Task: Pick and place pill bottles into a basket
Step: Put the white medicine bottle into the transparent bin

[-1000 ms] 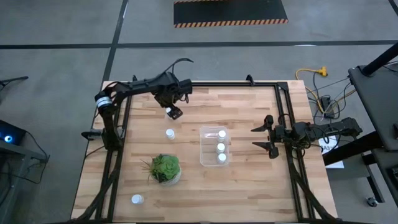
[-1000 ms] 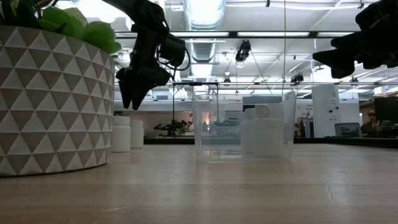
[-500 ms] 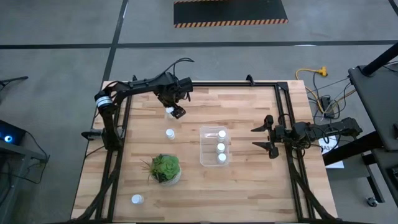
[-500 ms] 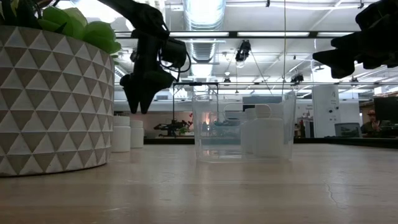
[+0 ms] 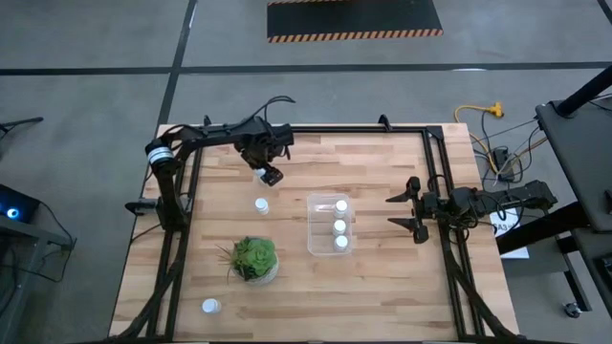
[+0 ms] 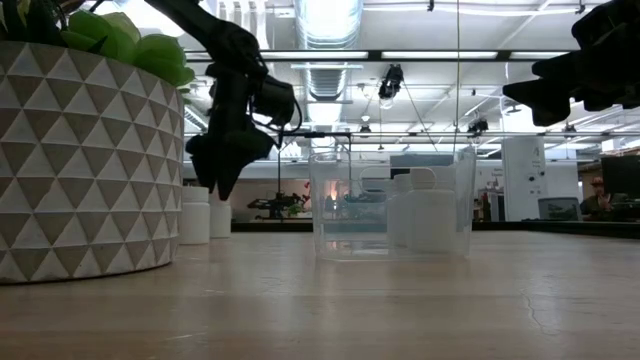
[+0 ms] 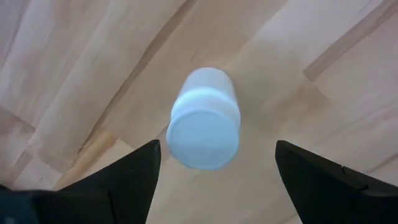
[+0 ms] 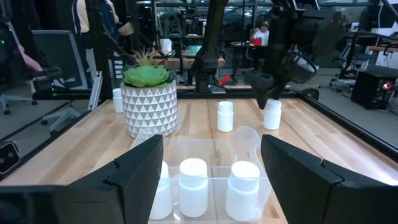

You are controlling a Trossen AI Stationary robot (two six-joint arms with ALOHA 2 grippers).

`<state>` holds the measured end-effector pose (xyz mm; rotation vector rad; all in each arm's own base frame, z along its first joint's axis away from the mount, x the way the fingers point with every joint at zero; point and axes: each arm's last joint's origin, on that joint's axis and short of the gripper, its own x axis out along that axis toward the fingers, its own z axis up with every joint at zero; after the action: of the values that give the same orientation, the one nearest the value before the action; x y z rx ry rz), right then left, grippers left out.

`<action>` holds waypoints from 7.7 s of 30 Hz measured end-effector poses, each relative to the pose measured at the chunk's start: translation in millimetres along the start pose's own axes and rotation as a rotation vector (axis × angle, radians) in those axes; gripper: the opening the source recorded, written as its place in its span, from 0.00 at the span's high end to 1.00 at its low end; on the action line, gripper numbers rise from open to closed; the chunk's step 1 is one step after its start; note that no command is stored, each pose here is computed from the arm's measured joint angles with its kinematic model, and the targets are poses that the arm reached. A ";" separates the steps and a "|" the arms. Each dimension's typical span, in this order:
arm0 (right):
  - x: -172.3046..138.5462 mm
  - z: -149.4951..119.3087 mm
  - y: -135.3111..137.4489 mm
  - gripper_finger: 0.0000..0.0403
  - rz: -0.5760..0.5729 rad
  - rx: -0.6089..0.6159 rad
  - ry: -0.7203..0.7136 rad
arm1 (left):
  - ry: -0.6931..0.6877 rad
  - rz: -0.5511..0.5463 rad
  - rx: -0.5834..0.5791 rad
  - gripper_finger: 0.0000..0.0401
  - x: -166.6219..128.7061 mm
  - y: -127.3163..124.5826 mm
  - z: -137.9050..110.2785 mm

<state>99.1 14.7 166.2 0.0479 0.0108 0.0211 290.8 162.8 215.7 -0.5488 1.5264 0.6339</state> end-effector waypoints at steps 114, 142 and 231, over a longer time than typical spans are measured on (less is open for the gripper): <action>0.0 0.0 0.0 0.35 -0.001 0.001 0.000 | -0.308 -0.297 0.167 0.64 -138.8 -96.4 -45.6; 0.0 0.0 0.0 0.35 0.000 0.000 0.000 | -0.264 -0.301 0.085 0.64 -140.8 -117.6 -64.9; 0.4 -0.4 0.0 0.35 -0.002 -0.001 0.005 | -0.217 -0.084 0.099 0.64 -32.9 -207.7 14.4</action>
<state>99.4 14.7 165.8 0.0468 0.0160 0.0196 444.7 20.1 235.3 -0.4511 1.3163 0.5316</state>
